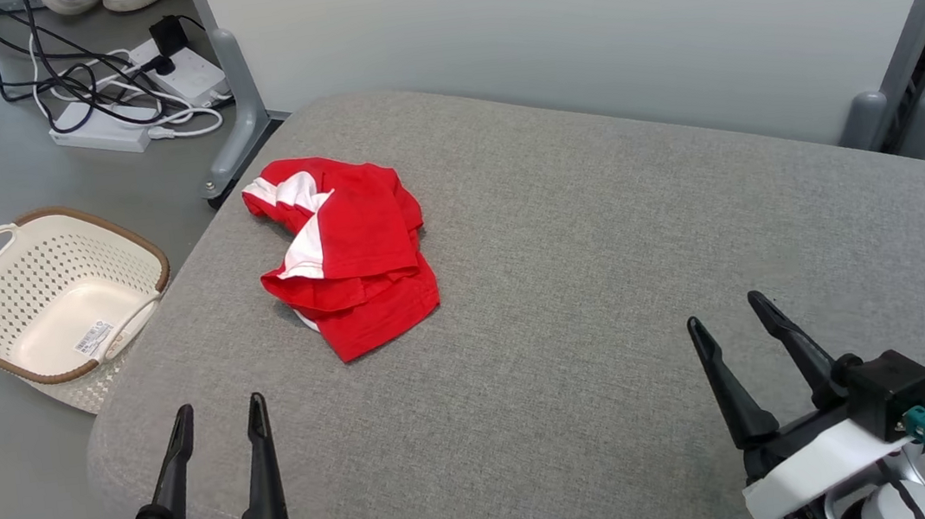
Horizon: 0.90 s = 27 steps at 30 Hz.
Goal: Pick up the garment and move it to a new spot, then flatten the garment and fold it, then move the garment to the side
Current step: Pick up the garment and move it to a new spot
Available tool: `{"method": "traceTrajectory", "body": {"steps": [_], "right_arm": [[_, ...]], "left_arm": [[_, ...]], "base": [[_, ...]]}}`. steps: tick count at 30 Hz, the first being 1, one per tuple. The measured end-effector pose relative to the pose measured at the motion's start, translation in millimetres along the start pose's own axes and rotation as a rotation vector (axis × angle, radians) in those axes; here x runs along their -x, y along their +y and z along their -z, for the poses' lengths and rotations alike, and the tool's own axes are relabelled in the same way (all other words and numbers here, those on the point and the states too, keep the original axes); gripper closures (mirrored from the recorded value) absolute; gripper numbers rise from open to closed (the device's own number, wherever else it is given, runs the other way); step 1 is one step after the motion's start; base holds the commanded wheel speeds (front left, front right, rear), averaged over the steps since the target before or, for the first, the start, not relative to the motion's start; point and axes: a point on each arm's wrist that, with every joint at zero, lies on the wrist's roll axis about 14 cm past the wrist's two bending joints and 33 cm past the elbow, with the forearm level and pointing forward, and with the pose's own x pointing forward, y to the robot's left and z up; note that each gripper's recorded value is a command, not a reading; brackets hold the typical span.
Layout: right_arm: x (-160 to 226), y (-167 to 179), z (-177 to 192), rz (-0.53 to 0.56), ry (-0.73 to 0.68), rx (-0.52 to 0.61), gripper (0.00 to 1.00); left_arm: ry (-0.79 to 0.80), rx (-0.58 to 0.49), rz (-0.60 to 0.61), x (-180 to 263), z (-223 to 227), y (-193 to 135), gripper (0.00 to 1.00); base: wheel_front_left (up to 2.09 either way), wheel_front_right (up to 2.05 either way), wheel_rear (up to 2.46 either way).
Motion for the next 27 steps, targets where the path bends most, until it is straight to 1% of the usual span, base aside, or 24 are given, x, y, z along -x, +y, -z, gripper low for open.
{"method": "traceTrajectory", "body": {"steps": [3, 18, 22, 24, 27], "right_arm": [[-1.2, 7.7, 0.7, -0.02, 0.004, -0.001, 0.0], [-1.9, 15.2, 2.2, -0.04, 0.013, -0.006, 0.0], [-4.0, 10.9, 1.8, -0.036, 0.009, -0.005, 0.0], [-5.2, 3.1, 5.1, -0.031, 0.016, 0.011, 0.0], [-9.4, -6.3, 5.9, -0.022, 0.011, 0.016, 0.0]], "left_arm": [[-0.008, 0.0, -0.018, 3.7, -2.3, 6.0, 0.0], [-0.021, 0.008, -0.042, 7.4, -6.4, 12.4, 0.0], [-0.009, 0.006, -0.043, 6.6, -3.0, 11.9, 0.0], [0.035, 0.0, -0.036, 5.5, 9.8, 9.8, 0.0], [0.048, -0.012, -0.027, -6.1, 13.0, 6.5, 0.0]], "base": [[0.0, 0.0, 0.0], [0.0, 0.0, 0.0], [0.0, 0.0, 0.0], [0.0, 0.0, 0.0], [0.0, 0.0, 0.0]]}}
